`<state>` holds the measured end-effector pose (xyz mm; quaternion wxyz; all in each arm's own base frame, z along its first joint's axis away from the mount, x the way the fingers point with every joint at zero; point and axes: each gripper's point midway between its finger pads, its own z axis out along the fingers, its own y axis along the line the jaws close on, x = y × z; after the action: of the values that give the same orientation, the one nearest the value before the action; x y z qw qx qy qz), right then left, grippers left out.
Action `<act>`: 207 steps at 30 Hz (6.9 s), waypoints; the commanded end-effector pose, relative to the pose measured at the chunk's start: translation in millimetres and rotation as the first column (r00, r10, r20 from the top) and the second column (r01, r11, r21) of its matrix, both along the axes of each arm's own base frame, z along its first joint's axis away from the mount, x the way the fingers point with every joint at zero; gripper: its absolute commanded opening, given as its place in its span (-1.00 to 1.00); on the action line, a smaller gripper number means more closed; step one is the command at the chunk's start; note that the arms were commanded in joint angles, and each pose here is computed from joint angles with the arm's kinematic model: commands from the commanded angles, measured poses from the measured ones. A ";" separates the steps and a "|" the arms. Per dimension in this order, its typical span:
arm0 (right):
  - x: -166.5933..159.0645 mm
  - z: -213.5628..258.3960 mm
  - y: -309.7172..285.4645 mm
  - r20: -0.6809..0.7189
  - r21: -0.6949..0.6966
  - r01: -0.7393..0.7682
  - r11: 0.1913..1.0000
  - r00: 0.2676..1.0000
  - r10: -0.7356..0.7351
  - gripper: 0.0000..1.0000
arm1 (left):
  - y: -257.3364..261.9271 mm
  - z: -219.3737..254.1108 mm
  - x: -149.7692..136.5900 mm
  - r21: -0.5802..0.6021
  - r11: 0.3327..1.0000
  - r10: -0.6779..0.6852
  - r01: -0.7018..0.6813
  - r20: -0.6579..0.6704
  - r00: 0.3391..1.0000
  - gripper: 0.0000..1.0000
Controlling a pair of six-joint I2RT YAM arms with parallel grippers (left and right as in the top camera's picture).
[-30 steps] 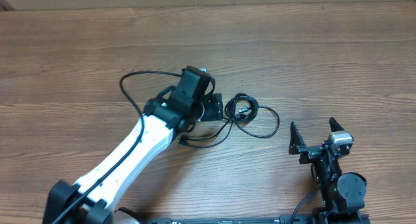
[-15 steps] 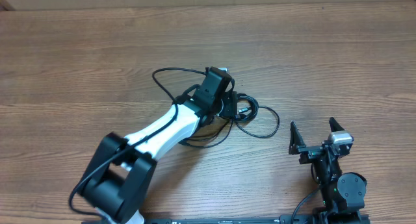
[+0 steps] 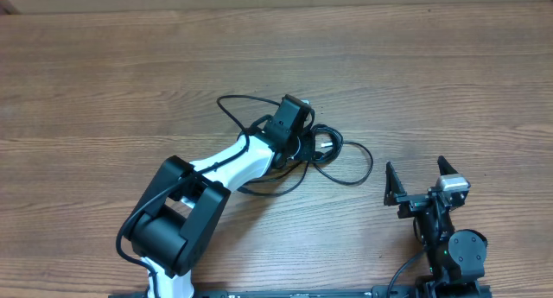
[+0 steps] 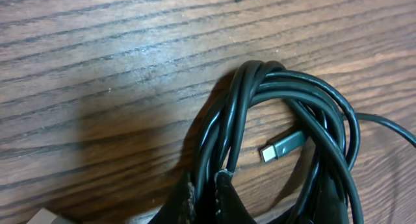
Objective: Untangle cables
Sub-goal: 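Lower the left gripper and grasp the coiled black cables, then lift the cable bundle with the left gripper and pull it leftward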
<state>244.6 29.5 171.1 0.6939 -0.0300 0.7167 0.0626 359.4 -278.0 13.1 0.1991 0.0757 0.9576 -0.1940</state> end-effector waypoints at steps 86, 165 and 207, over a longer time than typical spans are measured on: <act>0.0 -1.6 0.2 0.005 0.000 0.001 1.000 1.000 -0.001 1.00 | 81.5 43.6 -89.5 0.392 0.565 0.790 -0.726 -0.512 0.338 -0.85; 0.0 -1.6 0.2 0.005 -0.001 0.001 1.000 1.000 -0.001 1.00 | 104.8 61.6 -50.4 0.275 0.830 0.552 -0.485 -0.281 0.785 -0.92; 0.0 -1.6 0.2 0.005 -0.001 0.001 1.000 1.000 -0.001 1.00 | 230.6 188.4 -58.0 -0.004 0.897 0.437 -0.442 -0.144 0.888 -0.91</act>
<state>244.6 29.6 171.1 0.6939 -0.0299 0.7167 0.0630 301.2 -33.5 182.4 0.1562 -0.2162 0.9585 -0.1003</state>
